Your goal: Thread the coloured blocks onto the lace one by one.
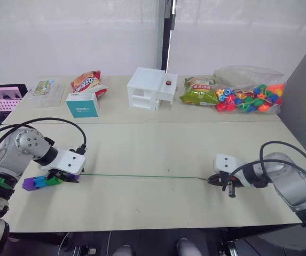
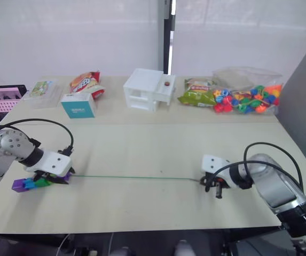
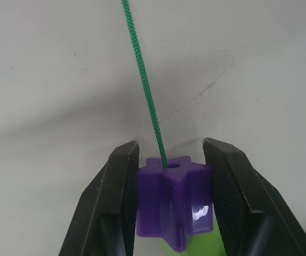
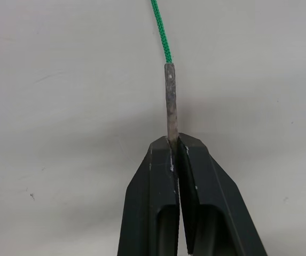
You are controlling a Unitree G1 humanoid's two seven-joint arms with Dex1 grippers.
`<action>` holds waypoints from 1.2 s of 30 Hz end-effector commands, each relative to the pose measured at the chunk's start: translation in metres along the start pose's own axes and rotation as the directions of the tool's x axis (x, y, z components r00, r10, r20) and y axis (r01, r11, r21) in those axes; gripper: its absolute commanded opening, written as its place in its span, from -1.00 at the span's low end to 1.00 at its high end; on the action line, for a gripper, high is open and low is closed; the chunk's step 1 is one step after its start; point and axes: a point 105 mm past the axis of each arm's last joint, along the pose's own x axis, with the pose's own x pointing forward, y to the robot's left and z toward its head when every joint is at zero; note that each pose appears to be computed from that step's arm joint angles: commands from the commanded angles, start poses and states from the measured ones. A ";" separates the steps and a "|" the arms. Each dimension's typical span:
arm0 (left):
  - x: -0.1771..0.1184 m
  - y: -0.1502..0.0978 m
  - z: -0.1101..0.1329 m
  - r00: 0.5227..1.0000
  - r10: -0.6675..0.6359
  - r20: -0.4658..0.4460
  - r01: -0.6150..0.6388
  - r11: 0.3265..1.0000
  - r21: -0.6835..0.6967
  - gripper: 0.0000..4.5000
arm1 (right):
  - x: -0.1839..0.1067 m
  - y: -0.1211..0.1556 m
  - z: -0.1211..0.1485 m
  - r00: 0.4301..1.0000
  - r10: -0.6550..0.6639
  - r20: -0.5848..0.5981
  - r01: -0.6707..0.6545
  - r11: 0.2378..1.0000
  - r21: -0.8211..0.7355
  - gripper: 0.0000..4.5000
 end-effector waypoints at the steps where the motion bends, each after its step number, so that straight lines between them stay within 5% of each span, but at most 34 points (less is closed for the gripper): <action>1: -0.016 0.002 -0.001 0.999 0.028 -0.036 -0.028 0.999 0.024 -0.39 | -0.009 0.005 -0.011 0.999 0.008 -0.031 -0.007 1.000 0.031 -1.00; 28: -0.001 -0.001 0.003 0.989 0.137 0.055 -0.130 0.986 -0.106 -0.39 | 0.007 -0.007 0.007 1.000 0.020 0.003 -0.020 0.996 -0.089 -1.00; 31: -0.002 -0.005 0.001 0.992 0.115 0.051 -0.107 0.986 -0.126 0.20 | 0.008 -0.010 0.021 0.999 0.019 0.050 -0.016 0.998 -0.052 -1.00; 36: -0.002 -0.003 0.000 0.992 0.123 0.042 -0.117 0.986 -0.122 0.95 | 0.005 -0.011 0.032 0.997 0.032 0.070 -0.027 0.998 -0.062 -0.27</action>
